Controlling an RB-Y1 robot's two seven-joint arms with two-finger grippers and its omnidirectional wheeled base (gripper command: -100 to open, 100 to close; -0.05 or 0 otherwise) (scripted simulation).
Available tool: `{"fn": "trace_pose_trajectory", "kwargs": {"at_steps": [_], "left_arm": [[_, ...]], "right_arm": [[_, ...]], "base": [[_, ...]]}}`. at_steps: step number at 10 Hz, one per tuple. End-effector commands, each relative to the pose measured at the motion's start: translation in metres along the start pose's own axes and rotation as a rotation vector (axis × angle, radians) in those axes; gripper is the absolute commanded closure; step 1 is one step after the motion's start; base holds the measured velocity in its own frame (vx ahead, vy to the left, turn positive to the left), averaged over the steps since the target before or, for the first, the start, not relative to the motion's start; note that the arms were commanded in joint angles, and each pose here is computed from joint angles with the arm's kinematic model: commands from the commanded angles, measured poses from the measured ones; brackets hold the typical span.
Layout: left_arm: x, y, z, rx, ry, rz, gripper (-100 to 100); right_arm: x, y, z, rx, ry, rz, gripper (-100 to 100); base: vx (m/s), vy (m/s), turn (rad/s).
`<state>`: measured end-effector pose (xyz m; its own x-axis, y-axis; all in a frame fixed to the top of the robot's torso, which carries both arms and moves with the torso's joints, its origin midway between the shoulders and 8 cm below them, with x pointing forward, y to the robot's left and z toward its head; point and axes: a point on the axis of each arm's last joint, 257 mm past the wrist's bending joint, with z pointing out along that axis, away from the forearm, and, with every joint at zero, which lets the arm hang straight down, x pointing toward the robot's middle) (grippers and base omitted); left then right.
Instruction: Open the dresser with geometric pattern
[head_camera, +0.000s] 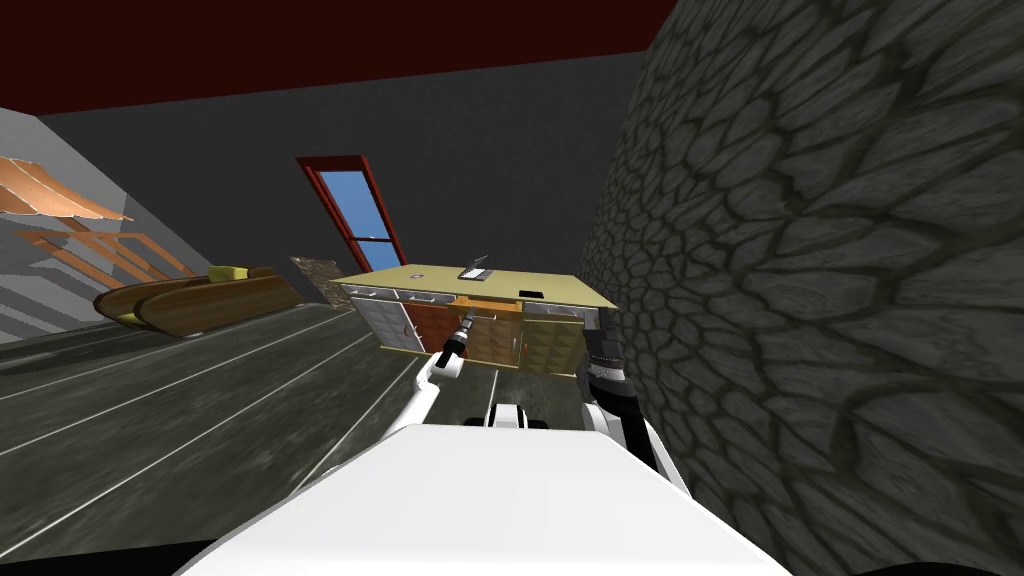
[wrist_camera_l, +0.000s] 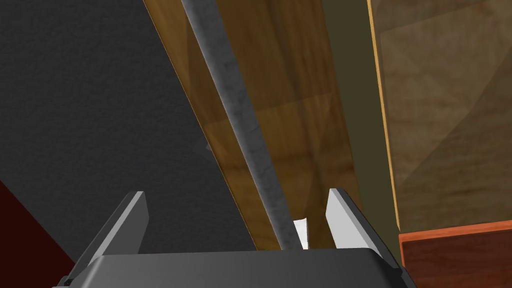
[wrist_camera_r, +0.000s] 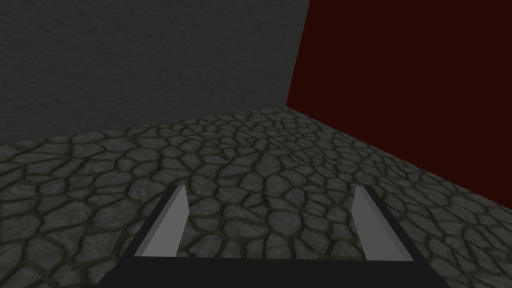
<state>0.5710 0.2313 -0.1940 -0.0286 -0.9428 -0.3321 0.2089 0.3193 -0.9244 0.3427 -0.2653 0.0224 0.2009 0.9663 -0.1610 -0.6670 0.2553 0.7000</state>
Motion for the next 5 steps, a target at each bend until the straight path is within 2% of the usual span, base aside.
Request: {"fn": "trace_pose_trajectory", "kwargs": {"at_steps": [1, 5], "left_arm": [[-0.005, -0.012, 0.012, -0.001, -0.001, -0.003, -100], [-0.012, -0.029, 0.029, -0.001, -0.003, -0.006, -100]], "right_arm": [[0.000, 0.000, 0.000, 0.000, 0.000, 0.000, 0], [0.000, 0.000, 0.000, 0.000, 0.000, 0.000, 0]], "base": [[-0.037, 0.003, -0.003], [-0.034, 0.005, -0.006]]}}
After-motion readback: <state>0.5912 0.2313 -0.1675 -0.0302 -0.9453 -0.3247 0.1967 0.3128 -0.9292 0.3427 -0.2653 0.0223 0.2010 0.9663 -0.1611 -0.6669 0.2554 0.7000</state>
